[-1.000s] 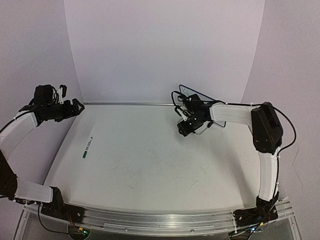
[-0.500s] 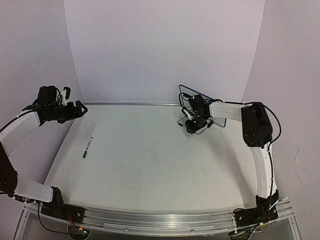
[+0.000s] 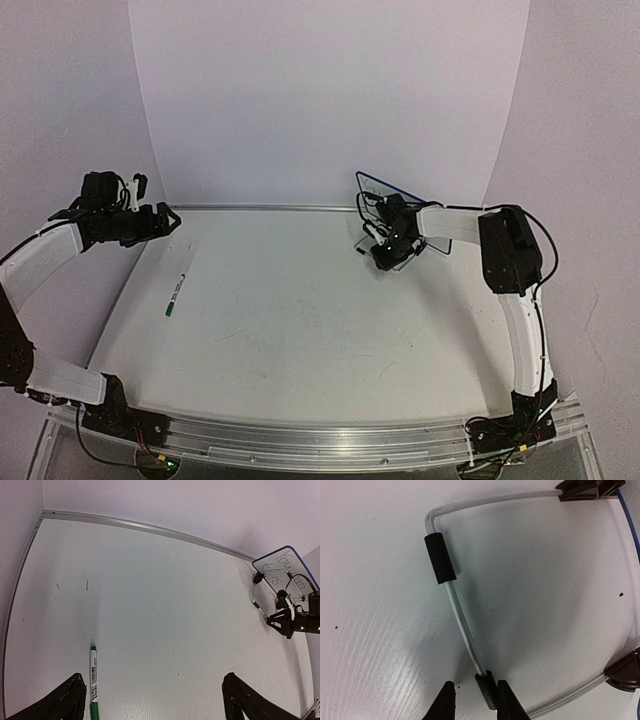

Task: Write a sentence on the whiteboard
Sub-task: Move the whiteboard stand to the corner of the board.

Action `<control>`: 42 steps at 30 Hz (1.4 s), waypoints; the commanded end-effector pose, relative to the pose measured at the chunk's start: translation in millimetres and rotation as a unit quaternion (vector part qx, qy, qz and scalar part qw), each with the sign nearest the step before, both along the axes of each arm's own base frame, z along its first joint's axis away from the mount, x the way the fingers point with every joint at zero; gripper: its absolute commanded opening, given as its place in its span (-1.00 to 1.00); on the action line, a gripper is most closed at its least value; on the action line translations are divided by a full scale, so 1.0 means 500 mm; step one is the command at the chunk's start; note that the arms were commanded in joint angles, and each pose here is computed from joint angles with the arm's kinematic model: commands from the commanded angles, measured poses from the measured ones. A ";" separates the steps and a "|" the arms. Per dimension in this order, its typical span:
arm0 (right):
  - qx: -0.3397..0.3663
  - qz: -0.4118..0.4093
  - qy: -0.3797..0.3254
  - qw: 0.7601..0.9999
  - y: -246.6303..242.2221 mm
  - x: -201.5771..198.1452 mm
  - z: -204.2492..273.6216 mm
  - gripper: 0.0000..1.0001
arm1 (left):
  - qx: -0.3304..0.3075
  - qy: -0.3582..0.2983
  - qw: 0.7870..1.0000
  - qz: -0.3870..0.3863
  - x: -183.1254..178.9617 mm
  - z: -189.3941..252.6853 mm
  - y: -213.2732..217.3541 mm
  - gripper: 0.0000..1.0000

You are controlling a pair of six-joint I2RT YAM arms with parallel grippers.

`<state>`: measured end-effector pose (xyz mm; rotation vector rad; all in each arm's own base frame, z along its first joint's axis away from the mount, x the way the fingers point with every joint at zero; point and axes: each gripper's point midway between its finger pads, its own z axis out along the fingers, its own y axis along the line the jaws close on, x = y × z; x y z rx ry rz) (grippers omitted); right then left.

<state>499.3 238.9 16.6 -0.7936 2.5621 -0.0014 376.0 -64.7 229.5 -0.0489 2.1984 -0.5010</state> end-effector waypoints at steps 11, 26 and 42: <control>-0.037 0.003 0.009 0.999 -0.016 0.003 -0.043 -0.45 | -0.004 -0.019 1.000 -0.020 0.005 0.016 -0.024 0.88; -0.001 0.006 0.054 0.999 -0.015 -0.015 -0.072 -0.55 | -0.004 -0.022 0.999 -0.024 0.000 0.021 -0.031 0.88; -0.004 0.014 0.068 0.998 0.042 -0.105 -0.064 -0.99 | -0.005 -0.023 0.999 -0.025 -0.002 0.022 -0.033 0.88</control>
